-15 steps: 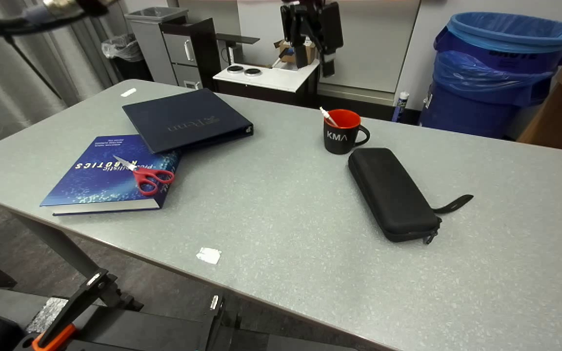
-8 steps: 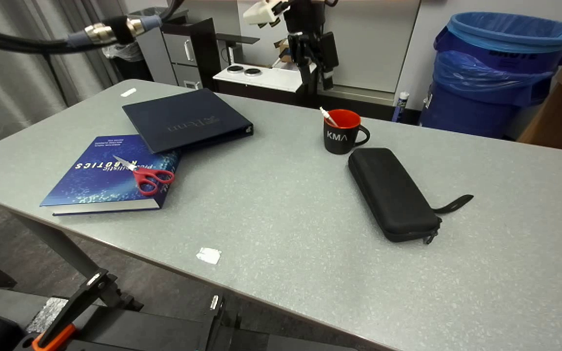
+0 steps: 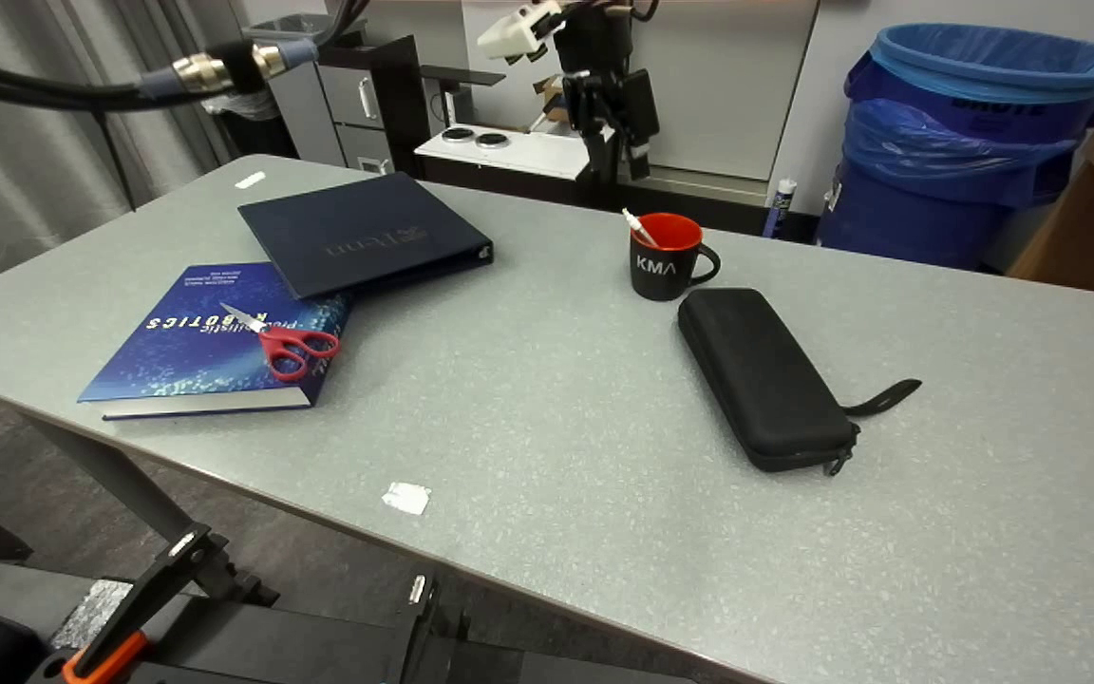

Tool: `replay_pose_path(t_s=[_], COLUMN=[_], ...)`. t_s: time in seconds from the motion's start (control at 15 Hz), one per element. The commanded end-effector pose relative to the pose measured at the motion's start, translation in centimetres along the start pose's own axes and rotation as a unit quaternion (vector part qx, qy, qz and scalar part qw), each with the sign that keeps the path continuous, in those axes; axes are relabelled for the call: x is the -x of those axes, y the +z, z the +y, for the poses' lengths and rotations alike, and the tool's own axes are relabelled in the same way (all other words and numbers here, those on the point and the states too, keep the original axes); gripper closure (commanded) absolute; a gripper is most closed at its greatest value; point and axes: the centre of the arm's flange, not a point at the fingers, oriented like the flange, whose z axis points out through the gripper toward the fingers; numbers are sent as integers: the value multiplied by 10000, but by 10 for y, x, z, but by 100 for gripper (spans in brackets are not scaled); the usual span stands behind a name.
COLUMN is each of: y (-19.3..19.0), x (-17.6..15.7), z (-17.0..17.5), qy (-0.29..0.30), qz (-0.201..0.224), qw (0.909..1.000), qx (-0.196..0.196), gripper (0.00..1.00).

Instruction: Get the pen in the black mug and put it on the table

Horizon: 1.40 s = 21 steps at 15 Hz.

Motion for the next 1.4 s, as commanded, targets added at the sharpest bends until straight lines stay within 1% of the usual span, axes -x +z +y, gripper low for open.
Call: replay_pose_path(t_s=[0.0, 0.4, 0.73, 0.8, 0.87, 0.93, 1.13, 1.27, 1.33], y=[12, 40, 47, 48, 48, 47, 46, 46, 46], x=[-1, -2, -3, -3, -3, -3, -5, -5, -5], z=[-13, -23, -24, -24, -24, -24, -24, -24, -24], qy=[3, -21, -26, -24, -28, -22, -23, -29, -29], qz=[-23, -57, 5, -1, 14, 33, 46, 58, 60], qw=[9999, 9995, 9992, 9993, 9993, 9993, 9994, 9993, 9993], qx=[103, 319, 390, 379, 371, 360, 355, 355, 358], gripper=[0, 0, 0, 25, 26, 32, 58, 72, 81])
